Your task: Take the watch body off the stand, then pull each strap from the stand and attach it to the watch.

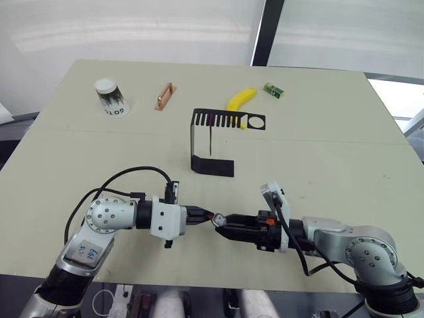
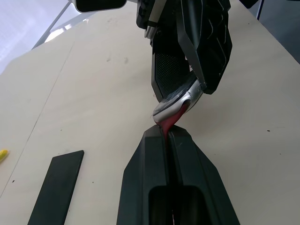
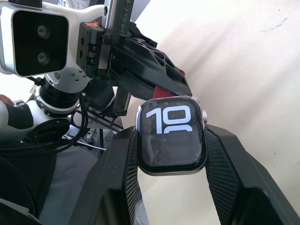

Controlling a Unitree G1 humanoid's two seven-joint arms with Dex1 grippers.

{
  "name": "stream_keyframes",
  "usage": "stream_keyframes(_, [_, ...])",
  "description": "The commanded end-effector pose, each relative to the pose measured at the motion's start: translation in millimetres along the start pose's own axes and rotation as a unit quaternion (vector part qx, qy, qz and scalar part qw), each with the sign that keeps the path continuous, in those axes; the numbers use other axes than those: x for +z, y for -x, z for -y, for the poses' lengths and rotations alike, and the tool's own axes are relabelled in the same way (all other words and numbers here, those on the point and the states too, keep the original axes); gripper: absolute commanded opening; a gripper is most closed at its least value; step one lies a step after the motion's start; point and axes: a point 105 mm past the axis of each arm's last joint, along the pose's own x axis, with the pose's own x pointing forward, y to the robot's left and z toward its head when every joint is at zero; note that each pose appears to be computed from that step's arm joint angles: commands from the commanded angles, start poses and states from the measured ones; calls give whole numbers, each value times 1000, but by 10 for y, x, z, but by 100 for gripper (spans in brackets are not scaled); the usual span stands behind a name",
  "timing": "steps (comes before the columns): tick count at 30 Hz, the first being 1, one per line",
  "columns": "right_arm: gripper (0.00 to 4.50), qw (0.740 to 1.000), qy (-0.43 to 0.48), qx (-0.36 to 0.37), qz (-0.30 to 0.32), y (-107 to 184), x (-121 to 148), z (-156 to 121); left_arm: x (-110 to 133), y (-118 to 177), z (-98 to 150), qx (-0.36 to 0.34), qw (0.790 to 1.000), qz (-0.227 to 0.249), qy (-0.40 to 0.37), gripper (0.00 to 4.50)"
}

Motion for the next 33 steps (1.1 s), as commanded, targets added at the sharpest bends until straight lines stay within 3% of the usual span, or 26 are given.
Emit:
stream_keyframes(1, [152,1000,4,-17,11,4,52,41,255,-52,40,-18,998,44,-36,0])
stream_keyframes(33, [152,1000,1,-21,8,-8,59,67,298,-53,51,-19,998,46,-36,0])
